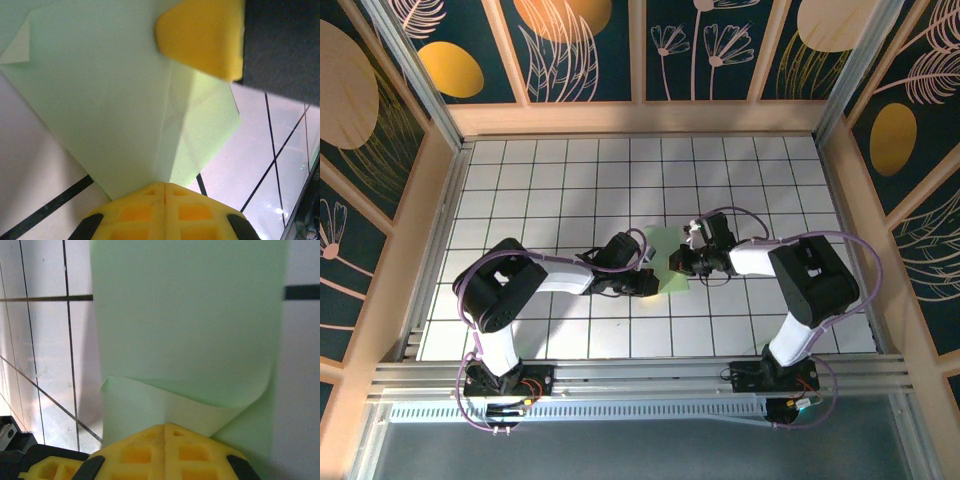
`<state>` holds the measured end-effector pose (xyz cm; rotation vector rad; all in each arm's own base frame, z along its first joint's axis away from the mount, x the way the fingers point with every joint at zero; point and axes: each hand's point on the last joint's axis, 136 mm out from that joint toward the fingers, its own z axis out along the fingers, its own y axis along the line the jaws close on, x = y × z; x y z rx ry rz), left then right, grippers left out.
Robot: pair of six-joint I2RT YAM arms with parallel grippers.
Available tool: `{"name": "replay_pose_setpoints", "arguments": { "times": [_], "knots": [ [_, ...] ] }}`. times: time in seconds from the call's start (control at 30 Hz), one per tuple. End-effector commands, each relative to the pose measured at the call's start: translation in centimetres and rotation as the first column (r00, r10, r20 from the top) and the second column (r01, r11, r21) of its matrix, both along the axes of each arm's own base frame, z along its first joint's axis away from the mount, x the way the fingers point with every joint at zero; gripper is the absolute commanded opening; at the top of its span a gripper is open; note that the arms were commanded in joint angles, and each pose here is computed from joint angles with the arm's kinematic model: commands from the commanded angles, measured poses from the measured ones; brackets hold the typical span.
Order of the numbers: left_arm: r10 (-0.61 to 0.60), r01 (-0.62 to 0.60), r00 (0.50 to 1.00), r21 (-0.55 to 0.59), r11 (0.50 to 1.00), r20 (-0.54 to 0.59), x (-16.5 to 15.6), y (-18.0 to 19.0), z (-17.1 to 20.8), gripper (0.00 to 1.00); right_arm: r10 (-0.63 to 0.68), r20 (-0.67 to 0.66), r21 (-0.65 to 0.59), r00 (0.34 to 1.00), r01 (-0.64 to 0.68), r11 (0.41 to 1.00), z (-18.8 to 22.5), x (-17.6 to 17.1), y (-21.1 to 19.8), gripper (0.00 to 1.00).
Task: Fold a paper plane with a square sheet of paper (fold left side to right side)
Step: Fold the triangle a second time at the center of the table.
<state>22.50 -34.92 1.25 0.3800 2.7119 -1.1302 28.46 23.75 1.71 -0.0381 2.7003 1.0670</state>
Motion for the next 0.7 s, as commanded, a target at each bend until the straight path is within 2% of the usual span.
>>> {"name": "replay_pose_setpoints", "arguments": {
  "times": [0.0, 0.53, 0.67],
  "knots": [
    [0.043, -0.033, 0.997, 0.158, 0.987, -0.058, -1.4, 3.1, -4.0, 0.0, -0.052, 0.01, -0.045, 0.999, 0.052, 0.998, -1.2, 1.5, -1.9, 0.0],
    [0.046, -0.04, 0.998, 0.143, 0.989, -0.038, -1.2, 2.9, -3.4, 0.0, -0.147, 0.051, -0.054, 0.988, 0.15, 0.987, -1.0, 6.7, -5.7, 0.0],
    [0.047, -0.043, 0.999, 0.125, 0.991, -0.027, -0.9, 2.6, -2.8, 0.0, -0.155, 0.122, -0.041, 0.98, 0.161, 0.986, 1.8, 7.4, -6.1, 0.0]
  ]
}}
